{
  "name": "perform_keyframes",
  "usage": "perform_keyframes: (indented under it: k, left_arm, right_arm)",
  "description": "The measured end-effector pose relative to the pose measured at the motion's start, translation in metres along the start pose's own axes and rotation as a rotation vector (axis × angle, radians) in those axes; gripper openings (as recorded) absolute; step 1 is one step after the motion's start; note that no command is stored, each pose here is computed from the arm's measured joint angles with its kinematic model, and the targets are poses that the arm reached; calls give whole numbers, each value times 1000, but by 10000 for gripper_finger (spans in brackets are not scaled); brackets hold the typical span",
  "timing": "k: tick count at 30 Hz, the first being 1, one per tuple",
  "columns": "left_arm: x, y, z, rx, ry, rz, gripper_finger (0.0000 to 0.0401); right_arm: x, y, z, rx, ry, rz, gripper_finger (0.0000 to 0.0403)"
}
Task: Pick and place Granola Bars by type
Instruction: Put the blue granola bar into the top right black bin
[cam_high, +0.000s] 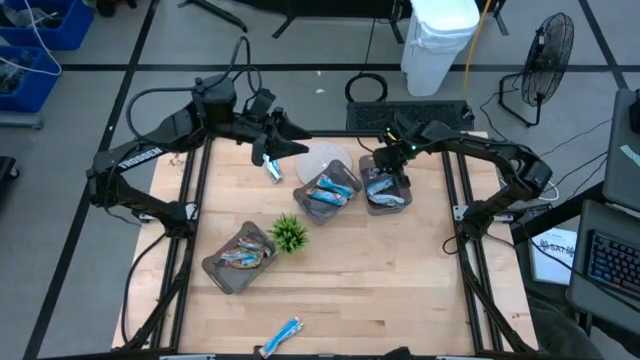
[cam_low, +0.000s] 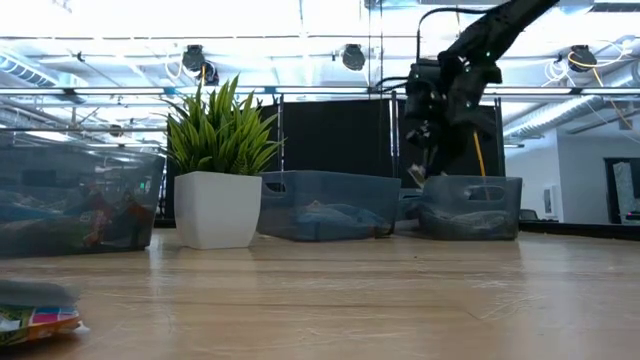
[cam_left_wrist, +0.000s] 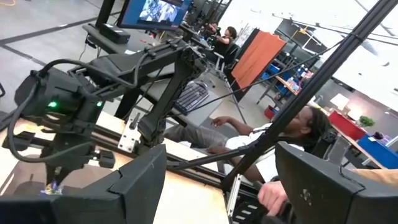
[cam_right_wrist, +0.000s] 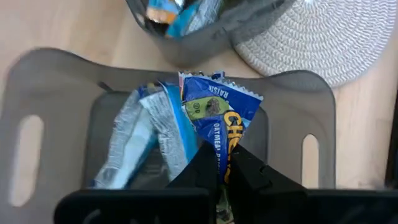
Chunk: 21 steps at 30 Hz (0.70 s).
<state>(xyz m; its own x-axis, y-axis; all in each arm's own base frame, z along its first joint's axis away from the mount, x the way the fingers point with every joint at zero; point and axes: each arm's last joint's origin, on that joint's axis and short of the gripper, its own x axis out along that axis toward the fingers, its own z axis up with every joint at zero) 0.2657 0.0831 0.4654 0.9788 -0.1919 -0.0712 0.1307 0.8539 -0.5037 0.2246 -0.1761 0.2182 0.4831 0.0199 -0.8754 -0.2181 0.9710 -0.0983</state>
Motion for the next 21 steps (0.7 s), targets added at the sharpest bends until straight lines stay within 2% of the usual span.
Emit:
perform_keyframes:
  k: [7,15,21]
  left_arm:
    - [0,0,0,-26,0,0,296]
    - [1,-1,-1,-48,2,-3,296]
    - [2,-2,-2,-49,10,-7,296]
  right_arm:
    - [22,-6,-3,-87,39,27,6]
    - [59,-8,-8,-120,89,107,6]
    - [66,-9,-3,-157,118,43,18]
